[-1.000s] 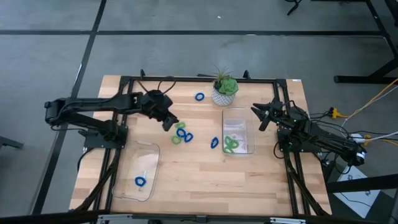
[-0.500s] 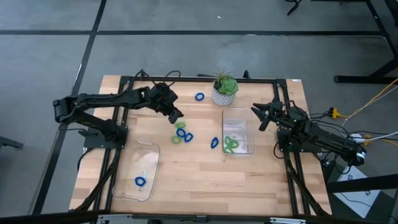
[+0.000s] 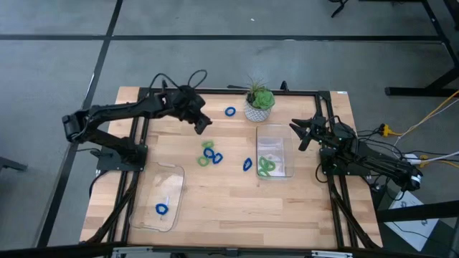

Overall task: Sort spring keychains
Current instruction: Put the green spring keychain into the top transparent bin

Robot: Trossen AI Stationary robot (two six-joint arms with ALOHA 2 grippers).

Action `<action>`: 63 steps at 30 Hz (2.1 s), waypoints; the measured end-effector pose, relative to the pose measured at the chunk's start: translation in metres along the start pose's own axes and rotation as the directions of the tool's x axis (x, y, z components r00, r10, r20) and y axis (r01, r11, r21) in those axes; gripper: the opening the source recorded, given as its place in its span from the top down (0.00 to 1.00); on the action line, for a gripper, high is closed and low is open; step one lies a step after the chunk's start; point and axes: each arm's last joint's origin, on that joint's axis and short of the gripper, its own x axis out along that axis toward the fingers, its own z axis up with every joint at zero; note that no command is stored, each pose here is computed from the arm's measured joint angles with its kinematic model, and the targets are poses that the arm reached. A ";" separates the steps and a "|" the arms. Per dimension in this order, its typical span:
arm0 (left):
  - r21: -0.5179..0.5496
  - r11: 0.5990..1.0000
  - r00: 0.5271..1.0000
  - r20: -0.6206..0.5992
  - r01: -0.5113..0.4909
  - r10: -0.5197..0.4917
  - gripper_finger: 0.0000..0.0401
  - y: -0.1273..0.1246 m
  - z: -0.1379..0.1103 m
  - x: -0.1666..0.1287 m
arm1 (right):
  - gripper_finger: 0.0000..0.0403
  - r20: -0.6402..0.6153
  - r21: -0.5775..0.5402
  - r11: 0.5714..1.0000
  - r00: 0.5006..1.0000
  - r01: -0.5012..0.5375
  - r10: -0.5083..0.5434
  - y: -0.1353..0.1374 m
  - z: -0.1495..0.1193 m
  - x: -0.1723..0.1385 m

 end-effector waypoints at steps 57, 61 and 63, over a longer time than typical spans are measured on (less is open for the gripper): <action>0.343 0.934 0.841 -0.472 -0.101 0.264 0.72 -0.017 -0.030 0.086 | 0.69 0.000 0.000 1.000 1.000 0.000 0.000 0.000 0.000 0.000; 0.386 0.920 0.816 -0.508 -0.071 0.276 0.72 -0.020 -0.041 0.100 | 0.69 0.000 0.000 1.000 1.000 0.000 0.000 0.000 0.000 0.000; 0.415 0.906 0.797 -0.521 -0.079 0.308 0.72 -0.020 -0.047 0.108 | 0.69 0.000 0.000 1.000 1.000 0.000 0.000 0.000 0.000 0.000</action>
